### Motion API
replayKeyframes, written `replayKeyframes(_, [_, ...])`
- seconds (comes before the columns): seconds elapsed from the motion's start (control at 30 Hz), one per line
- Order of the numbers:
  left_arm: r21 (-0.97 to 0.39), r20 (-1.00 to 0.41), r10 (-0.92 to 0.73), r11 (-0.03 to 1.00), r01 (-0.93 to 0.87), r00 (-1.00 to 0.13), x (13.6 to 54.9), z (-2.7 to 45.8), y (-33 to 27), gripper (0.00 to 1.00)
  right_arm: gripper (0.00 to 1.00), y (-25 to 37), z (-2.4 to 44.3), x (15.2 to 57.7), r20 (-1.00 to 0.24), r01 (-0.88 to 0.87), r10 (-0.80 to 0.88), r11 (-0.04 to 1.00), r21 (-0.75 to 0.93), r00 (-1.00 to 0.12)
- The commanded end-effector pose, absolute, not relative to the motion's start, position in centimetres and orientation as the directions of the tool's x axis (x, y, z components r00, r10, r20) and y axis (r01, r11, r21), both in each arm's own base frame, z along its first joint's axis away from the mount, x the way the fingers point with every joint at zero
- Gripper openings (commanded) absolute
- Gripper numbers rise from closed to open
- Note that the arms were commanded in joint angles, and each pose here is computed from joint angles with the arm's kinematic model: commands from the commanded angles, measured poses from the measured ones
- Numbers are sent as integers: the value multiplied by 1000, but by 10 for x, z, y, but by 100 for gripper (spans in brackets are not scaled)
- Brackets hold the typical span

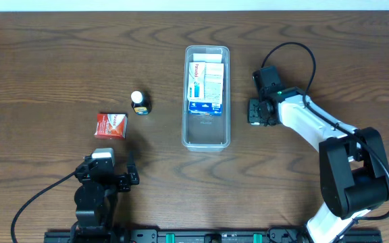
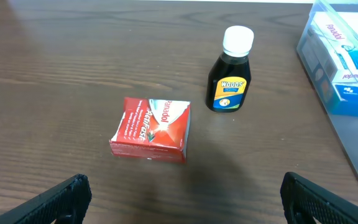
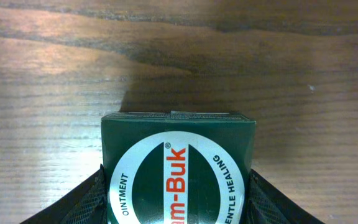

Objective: Pack container
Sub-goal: 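Carry the green tin into the container and release it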

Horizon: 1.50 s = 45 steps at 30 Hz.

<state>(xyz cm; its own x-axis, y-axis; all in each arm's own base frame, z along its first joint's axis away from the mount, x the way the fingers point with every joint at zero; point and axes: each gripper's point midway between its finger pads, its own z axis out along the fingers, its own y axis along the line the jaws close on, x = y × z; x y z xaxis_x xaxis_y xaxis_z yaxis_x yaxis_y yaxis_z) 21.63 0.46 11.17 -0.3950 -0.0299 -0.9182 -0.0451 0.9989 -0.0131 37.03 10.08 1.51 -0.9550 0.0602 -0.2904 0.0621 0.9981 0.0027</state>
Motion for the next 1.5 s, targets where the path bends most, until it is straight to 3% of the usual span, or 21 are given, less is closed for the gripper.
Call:
replayKeyframes(0.0, [-12,-906,-32,999,-52,-422,214,102,6,98,57,113,77,397,-413,54,71,997,52,-908])
replayKeyframes(0.27, [-12,-906,-32,999,-52,-422,214,102,6,98,55,159,218,408,-597,-82,8,989,124,-802])
replayKeyframes(0.4, [-12,-906,-32,999,-52,-422,214,102,6,98,55,195,243,411,-658,-163,-26,975,149,-753])
replayKeyframes(0.93, [-12,-906,-32,999,-52,-422,214,102,6,98,59,255,106,439,-502,-106,-13,982,158,-865])
replayKeyframes(1.37, [-12,-906,-32,999,-52,-422,214,102,6,98,77,248,101,442,-502,-65,16,988,143,-865])
replayKeyframes(1.47, [-12,-906,-32,999,-51,-422,214,102,6,98,75,249,103,444,-507,-66,17,987,146,-862])
